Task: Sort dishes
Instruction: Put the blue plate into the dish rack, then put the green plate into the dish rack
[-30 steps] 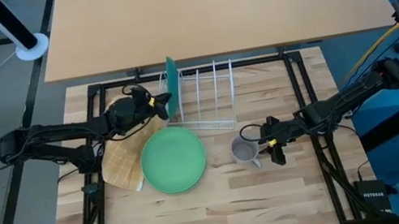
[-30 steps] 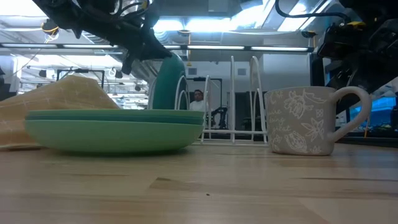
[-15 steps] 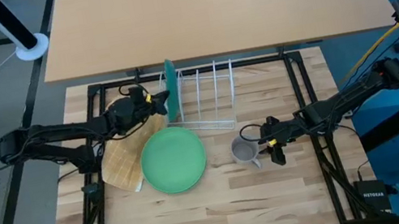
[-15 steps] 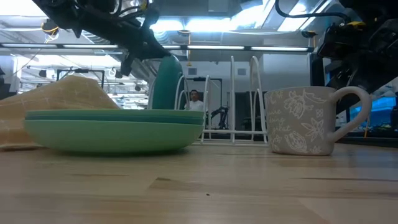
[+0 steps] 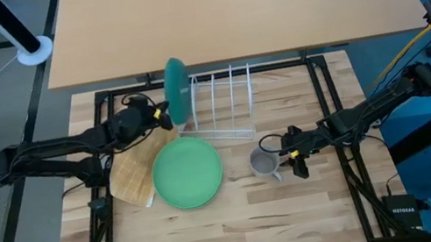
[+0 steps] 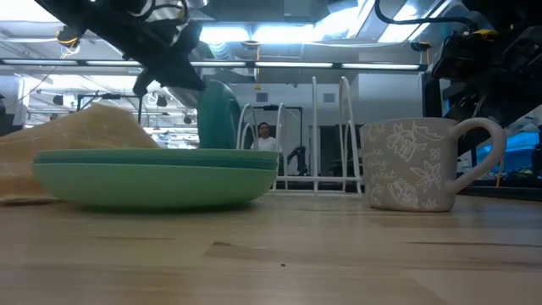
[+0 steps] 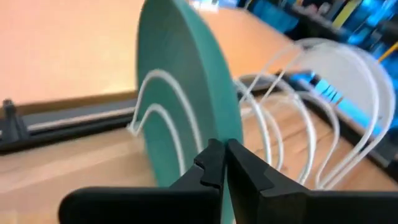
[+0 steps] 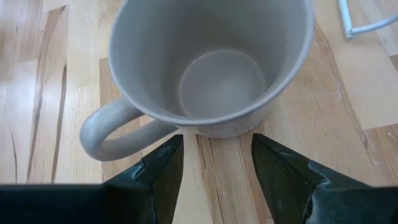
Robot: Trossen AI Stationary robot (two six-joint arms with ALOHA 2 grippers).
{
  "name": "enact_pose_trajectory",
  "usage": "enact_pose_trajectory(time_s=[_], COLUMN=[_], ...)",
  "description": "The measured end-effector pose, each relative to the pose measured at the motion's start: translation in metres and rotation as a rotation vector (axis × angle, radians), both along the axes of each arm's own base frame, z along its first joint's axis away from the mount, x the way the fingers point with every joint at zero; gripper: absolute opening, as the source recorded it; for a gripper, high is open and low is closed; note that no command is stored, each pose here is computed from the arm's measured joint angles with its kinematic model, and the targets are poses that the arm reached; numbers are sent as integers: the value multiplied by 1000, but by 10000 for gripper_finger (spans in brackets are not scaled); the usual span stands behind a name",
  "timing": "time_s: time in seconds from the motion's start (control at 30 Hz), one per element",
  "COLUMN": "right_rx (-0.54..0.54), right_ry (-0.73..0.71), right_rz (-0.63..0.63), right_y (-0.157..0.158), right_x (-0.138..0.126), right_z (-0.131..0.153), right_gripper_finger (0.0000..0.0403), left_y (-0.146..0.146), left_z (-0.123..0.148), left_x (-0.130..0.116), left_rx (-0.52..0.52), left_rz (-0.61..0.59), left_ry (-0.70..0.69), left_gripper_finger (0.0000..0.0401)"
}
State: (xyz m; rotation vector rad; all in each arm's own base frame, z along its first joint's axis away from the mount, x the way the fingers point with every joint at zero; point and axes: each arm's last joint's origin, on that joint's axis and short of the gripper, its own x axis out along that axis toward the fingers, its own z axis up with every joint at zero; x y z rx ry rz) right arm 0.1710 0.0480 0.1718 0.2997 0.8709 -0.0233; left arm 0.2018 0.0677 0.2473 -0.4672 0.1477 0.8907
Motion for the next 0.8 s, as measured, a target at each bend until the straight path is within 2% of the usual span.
enact_pose_trajectory(time_s=[0.27, 0.53, 0.8], right_rx=[1, 0, 0], right_ry=[-1, -1, 0], right_rz=[0, 0, 0], right_y=[0, 0, 0], right_x=[0, 0, 0], right_z=[0, 0, 0], right_gripper_finger=[195, 195, 195], left_y=[-2, -3, -9], left_z=[-11, -7, 4], left_x=[-5, -9, -22], left_rx=[-21, -21, -54], left_rz=[-10, -18, -115], left_ry=[136, 117, 75], left_gripper_finger=[5, 5, 6])
